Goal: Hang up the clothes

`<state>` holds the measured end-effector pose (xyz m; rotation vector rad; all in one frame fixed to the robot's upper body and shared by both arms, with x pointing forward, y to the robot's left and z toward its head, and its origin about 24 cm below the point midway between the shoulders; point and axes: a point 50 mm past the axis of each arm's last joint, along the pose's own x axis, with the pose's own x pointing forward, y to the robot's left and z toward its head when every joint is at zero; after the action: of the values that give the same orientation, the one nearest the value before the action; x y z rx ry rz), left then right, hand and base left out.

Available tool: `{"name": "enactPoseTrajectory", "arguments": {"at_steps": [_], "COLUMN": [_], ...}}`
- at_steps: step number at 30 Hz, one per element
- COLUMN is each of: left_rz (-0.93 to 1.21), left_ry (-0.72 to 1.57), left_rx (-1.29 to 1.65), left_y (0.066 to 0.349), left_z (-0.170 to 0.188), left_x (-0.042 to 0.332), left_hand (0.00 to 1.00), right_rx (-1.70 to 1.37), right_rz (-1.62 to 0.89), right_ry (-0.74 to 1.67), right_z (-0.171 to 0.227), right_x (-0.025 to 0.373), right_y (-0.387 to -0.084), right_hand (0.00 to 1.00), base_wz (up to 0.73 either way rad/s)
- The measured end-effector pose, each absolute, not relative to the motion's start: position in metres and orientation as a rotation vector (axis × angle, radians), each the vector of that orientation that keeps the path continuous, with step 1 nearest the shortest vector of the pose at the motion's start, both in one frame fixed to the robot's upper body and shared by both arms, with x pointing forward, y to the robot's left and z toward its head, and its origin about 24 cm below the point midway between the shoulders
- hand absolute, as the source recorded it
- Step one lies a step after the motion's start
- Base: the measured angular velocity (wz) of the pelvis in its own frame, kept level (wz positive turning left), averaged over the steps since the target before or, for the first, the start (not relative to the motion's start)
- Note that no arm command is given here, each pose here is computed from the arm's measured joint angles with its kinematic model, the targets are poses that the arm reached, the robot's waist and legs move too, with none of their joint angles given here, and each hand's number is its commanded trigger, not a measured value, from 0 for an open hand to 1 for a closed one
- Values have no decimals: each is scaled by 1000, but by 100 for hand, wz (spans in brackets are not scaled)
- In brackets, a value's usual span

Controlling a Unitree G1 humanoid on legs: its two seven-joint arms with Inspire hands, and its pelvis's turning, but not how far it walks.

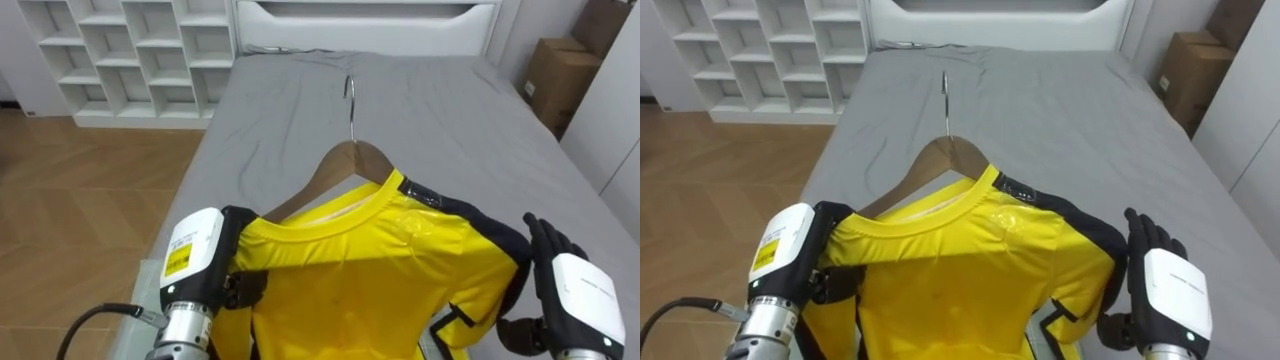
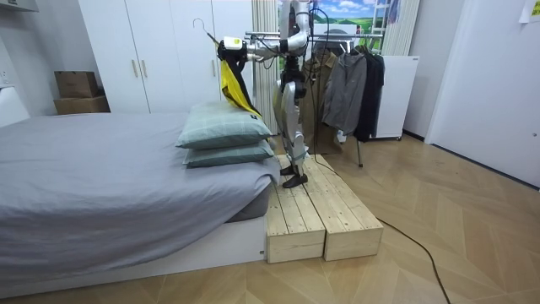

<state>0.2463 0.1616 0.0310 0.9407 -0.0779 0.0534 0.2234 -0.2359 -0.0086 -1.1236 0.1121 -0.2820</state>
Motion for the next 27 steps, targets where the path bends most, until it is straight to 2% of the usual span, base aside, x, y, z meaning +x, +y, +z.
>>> {"name": "enactPoseTrajectory", "arguments": {"at_steps": [10,15,27], "left_rz": [49,5,-14], "left_ry": [-80,-97,-87], "left_rx": [944,966,974], "left_y": [160,151,150], "left_z": [31,29,28], "left_x": [246,244,244], "left_hand": [100,100,100], "right_rx": [-1125,-1112,-1104], "right_rz": [-302,-328,-343], "right_ry": [52,-34,-79], "right_z": [3,19,28], "right_x": [237,247,249], "right_y": [-232,-226,-222], "right_hand": [0,0,0], "base_wz": [0,1,0]}}
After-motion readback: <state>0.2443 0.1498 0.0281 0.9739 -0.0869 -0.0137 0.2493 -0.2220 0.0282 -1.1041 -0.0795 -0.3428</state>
